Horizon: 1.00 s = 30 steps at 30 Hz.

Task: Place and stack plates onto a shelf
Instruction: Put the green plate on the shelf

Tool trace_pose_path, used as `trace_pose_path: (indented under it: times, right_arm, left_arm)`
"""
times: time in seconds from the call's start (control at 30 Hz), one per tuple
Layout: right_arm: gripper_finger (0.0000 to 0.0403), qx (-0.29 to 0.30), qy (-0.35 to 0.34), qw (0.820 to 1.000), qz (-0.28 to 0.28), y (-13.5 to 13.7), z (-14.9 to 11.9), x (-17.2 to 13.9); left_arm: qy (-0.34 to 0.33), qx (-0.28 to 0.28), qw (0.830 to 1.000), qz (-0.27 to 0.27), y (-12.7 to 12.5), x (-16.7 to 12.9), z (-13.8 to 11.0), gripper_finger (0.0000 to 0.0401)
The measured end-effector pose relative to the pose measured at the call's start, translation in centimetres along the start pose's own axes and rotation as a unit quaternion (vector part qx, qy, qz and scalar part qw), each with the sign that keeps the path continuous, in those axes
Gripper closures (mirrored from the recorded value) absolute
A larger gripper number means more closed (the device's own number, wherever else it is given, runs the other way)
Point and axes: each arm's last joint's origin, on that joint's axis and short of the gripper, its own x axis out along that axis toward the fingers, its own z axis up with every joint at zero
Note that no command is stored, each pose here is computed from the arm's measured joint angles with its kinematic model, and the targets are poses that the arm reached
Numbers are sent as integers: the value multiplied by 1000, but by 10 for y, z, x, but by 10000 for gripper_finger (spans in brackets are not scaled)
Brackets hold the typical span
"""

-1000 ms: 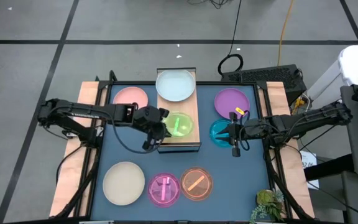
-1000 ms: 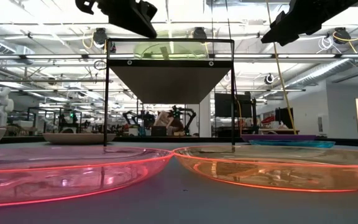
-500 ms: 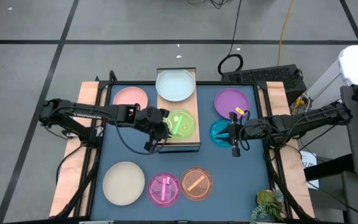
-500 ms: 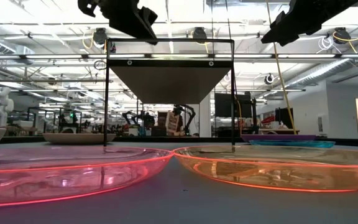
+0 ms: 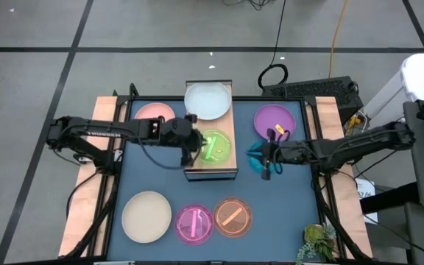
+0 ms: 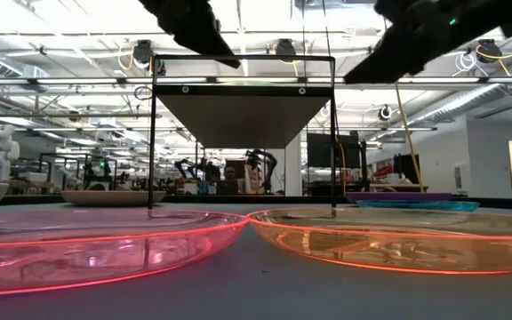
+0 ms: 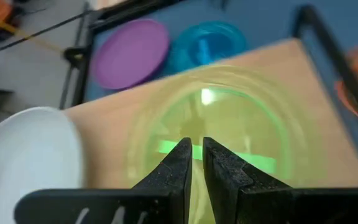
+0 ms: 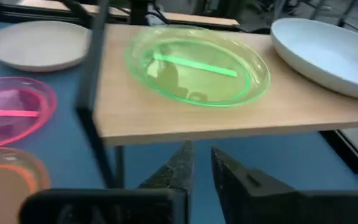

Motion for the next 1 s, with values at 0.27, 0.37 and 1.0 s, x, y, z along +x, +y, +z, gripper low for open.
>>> trace_pose_path:
  times: [0.27, 0.37, 1.0]
  right_arm:
    - [399, 13, -32, 999, 9, -17, -1, 32]
    - [401, 13, -45, 999, 26, -24, -2, 42]
    - [403, 22, -40, 998, 47, -43, -12, 61]
  left_arm:
    - [3, -122, 990, 71, 44, 2, -14, 354]
    - [6, -154, 985, 84, 54, 2, -19, 354]
    - [108, -224, 962, 112, 86, -4, -57, 354]
